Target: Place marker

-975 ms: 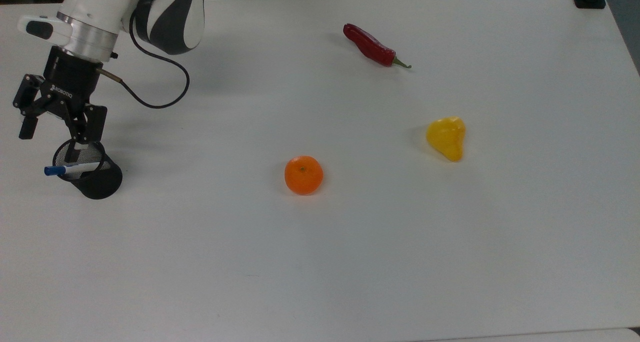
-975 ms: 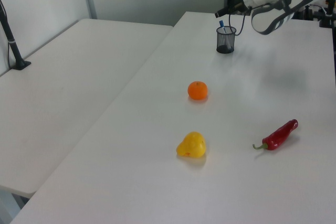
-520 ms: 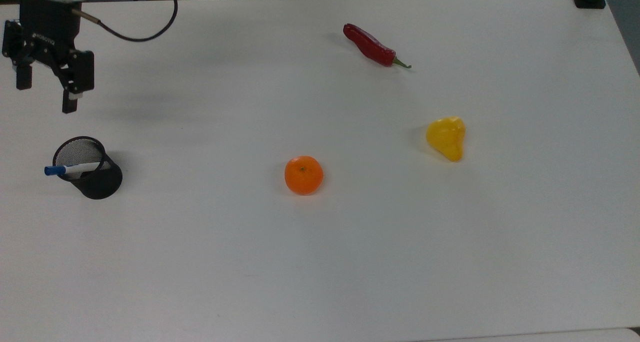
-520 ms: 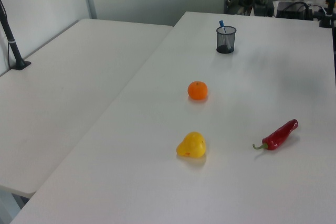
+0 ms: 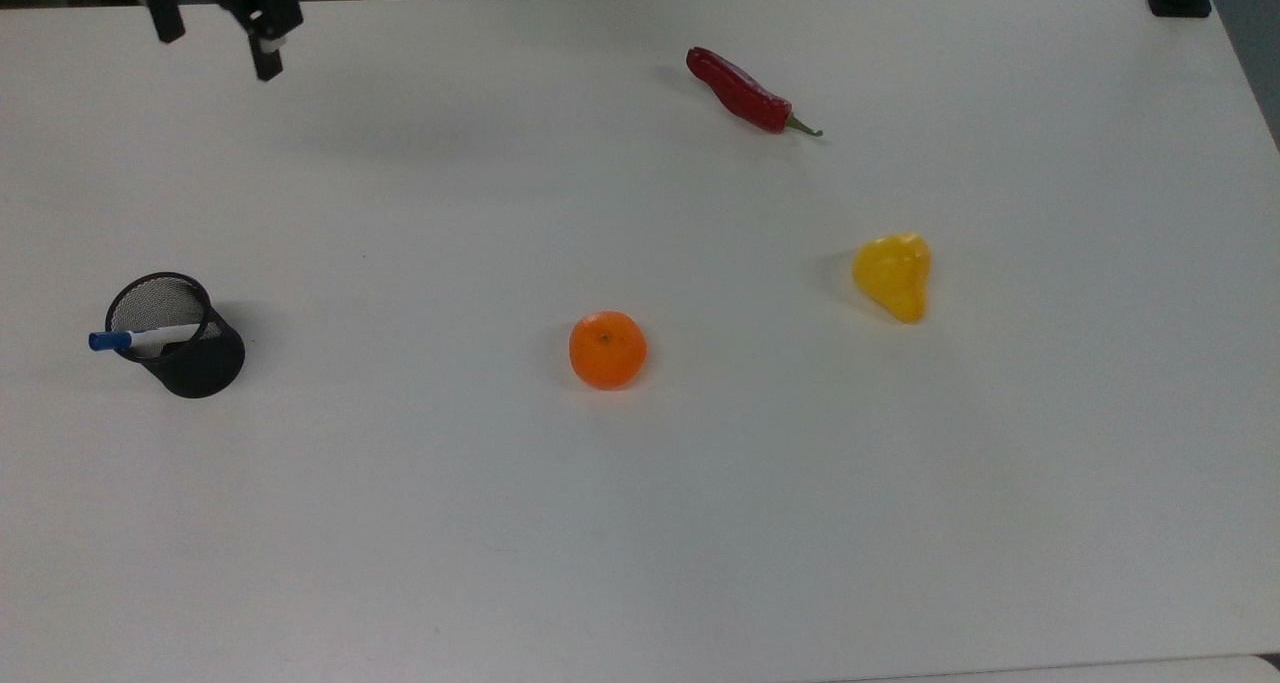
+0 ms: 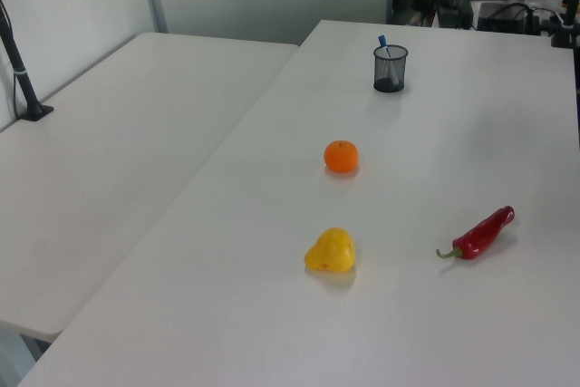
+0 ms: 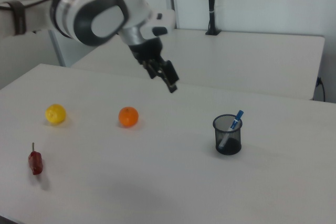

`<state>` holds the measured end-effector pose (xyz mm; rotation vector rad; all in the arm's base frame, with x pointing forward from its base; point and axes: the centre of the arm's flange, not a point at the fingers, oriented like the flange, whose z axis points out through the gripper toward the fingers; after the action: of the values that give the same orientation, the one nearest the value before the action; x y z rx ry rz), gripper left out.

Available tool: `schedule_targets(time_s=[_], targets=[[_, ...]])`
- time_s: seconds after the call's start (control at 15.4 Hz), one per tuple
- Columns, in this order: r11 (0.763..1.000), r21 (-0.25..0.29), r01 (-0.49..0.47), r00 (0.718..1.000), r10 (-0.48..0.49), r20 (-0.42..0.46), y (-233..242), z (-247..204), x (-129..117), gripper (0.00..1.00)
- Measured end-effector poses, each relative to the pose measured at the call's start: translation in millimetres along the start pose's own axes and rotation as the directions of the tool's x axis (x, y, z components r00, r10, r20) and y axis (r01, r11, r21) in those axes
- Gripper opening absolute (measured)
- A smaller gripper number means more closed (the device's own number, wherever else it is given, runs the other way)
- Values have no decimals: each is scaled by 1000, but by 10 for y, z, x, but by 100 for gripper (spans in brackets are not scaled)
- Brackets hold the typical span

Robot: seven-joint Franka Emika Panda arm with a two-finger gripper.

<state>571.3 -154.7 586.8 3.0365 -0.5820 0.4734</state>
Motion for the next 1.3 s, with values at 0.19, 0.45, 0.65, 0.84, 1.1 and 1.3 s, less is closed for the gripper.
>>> schedule_targets(time_s=[0.19,0.45,0.65,0.84,1.1,1.3], targets=[[1000,10,23,994,-23,102,-452,-369,-202,100],[994,28,107,979,-110,172,-1147,-504,-450,100],[983,48,178,966,-184,180,-1546,-524,-606,100],[956,73,285,937,-293,189,-1809,-479,-735,100],[908,99,406,887,-418,197,-1821,-373,-741,100],[892,106,440,870,-453,197,-1730,-336,-693,100]])
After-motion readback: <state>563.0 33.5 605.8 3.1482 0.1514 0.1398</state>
